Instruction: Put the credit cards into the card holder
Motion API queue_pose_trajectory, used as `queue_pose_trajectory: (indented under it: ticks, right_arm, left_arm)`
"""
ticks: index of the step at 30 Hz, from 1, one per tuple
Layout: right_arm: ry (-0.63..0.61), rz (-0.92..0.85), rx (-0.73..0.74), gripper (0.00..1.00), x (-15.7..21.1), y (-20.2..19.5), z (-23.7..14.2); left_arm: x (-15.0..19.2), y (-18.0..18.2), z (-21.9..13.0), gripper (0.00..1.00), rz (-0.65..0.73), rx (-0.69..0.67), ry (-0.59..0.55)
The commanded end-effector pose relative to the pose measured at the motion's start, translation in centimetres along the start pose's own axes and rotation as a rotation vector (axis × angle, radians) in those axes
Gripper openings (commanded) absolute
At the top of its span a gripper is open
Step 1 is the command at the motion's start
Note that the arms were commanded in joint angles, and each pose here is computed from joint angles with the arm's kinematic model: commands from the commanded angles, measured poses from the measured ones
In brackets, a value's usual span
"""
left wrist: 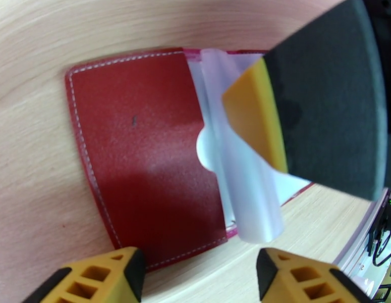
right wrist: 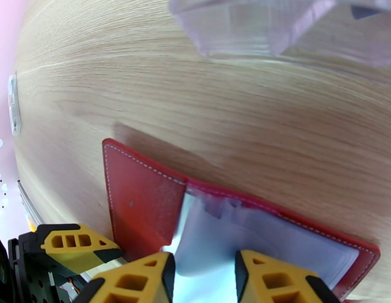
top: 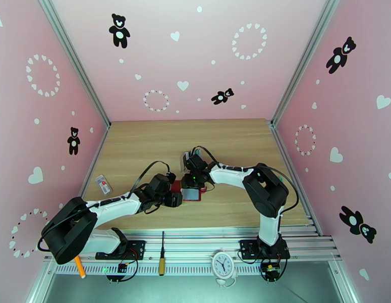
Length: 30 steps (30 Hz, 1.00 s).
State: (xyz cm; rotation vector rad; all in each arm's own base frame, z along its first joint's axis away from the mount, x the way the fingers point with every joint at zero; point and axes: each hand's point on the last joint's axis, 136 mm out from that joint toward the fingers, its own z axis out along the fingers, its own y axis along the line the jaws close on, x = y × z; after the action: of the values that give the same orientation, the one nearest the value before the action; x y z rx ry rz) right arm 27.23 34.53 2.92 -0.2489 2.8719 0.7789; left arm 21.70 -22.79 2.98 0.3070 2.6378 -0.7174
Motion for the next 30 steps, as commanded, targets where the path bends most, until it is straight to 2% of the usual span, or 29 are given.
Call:
queue_pose_trajectory:
  ticks: [1,18,26,30]
  right_arm:
    - [0.013,-0.003,-0.029,0.39,0.0,1.3,0.4]
    - [0.001,-0.019,-0.064,0.39,-0.8,3.3,0.1]
    - [0.000,-0.025,-0.075,0.39,-1.0,3.7,0.1]
    - [-0.003,-0.029,-0.080,0.39,-1.0,3.9,-0.1]
  left_arm:
    - [0.0,-0.5,0.1,0.67,0.022,0.012,0.010]
    - [-0.1,0.0,0.2,0.70,0.026,-0.026,0.008]
    - [0.0,0.3,0.3,0.66,0.028,-0.043,0.011]
    - [0.0,0.5,0.4,0.58,0.027,-0.059,0.014]
